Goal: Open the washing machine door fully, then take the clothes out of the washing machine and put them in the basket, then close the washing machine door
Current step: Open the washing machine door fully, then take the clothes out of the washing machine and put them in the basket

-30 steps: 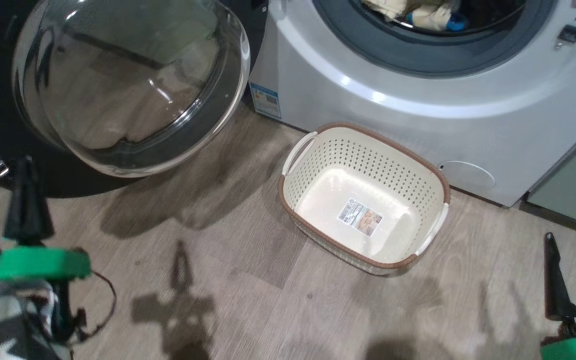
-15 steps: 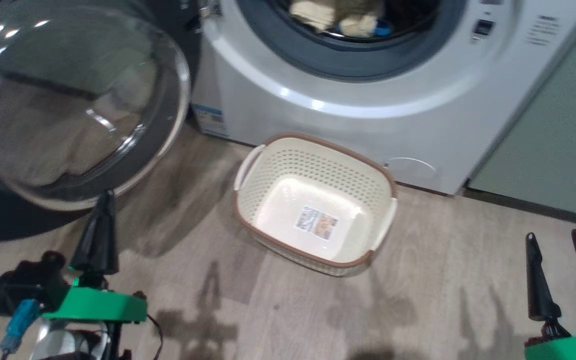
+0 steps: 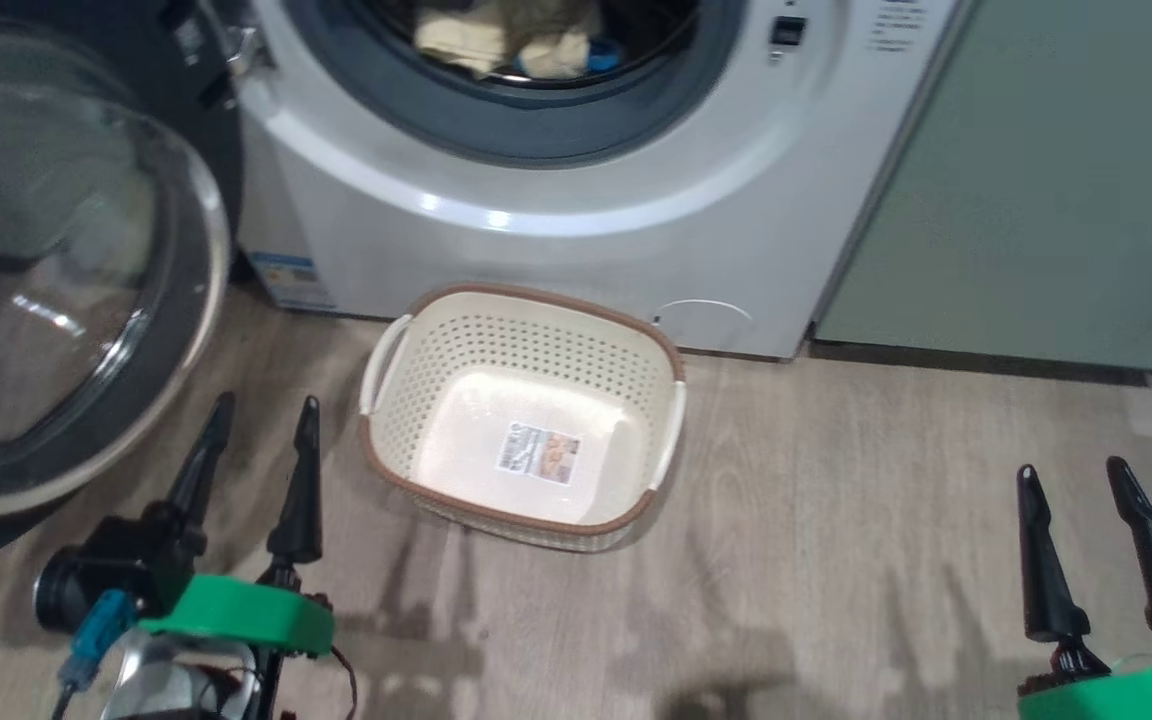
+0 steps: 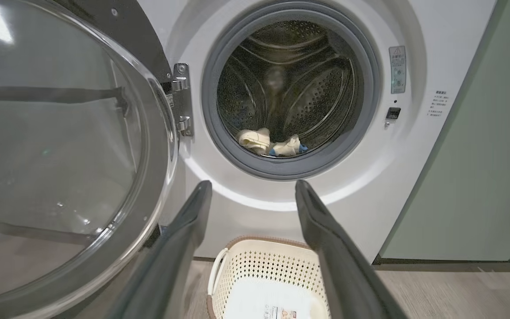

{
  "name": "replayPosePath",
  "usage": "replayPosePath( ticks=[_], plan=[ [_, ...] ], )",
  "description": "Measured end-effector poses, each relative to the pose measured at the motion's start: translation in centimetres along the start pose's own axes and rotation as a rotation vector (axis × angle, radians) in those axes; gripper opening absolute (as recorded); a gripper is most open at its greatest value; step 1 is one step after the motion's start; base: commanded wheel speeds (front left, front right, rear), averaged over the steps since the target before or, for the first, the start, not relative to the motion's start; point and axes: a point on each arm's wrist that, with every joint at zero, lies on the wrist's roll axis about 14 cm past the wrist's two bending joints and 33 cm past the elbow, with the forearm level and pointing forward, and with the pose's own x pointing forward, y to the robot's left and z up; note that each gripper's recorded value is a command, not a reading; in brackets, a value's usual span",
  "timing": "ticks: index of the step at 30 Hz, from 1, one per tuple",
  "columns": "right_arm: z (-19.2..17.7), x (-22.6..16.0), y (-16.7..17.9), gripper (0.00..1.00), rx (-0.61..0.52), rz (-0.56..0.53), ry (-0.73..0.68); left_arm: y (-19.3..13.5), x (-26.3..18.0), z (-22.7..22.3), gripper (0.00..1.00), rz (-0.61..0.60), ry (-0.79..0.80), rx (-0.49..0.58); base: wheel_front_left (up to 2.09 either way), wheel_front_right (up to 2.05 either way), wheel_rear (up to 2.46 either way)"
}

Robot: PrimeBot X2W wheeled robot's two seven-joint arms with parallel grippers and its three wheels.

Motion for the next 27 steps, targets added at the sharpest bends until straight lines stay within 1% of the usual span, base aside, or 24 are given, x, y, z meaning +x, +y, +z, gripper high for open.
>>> replayPosePath(
  ticks=[4, 10, 19, 27],
  plan=[
    [0.4, -0.7, -0.8, 1.00, -0.005, -0.029, -0.007, -1.9, 0.4, -0.7, 1.00, -0.052, 0.029, -0.008, 0.00, 0.00, 0.00],
    [1.1, -1.7, -1.3, 1.00, -0.007, -0.056, -0.025, -3.3, 0.2, -1.1, 1.00, -0.092, 0.059, -0.015, 0.00, 0.00, 0.00],
    [1.3, -2.3, -1.5, 1.00, -0.005, -0.068, -0.031, -4.1, -0.2, -1.7, 1.00, -0.112, 0.097, -0.018, 0.00, 0.00, 0.00],
    [1.1, -2.5, -1.5, 1.00, -0.001, -0.071, -0.025, -4.0, -0.2, -1.8, 1.00, -0.103, 0.106, -0.011, 0.00, 0.00, 0.00]
  ],
)
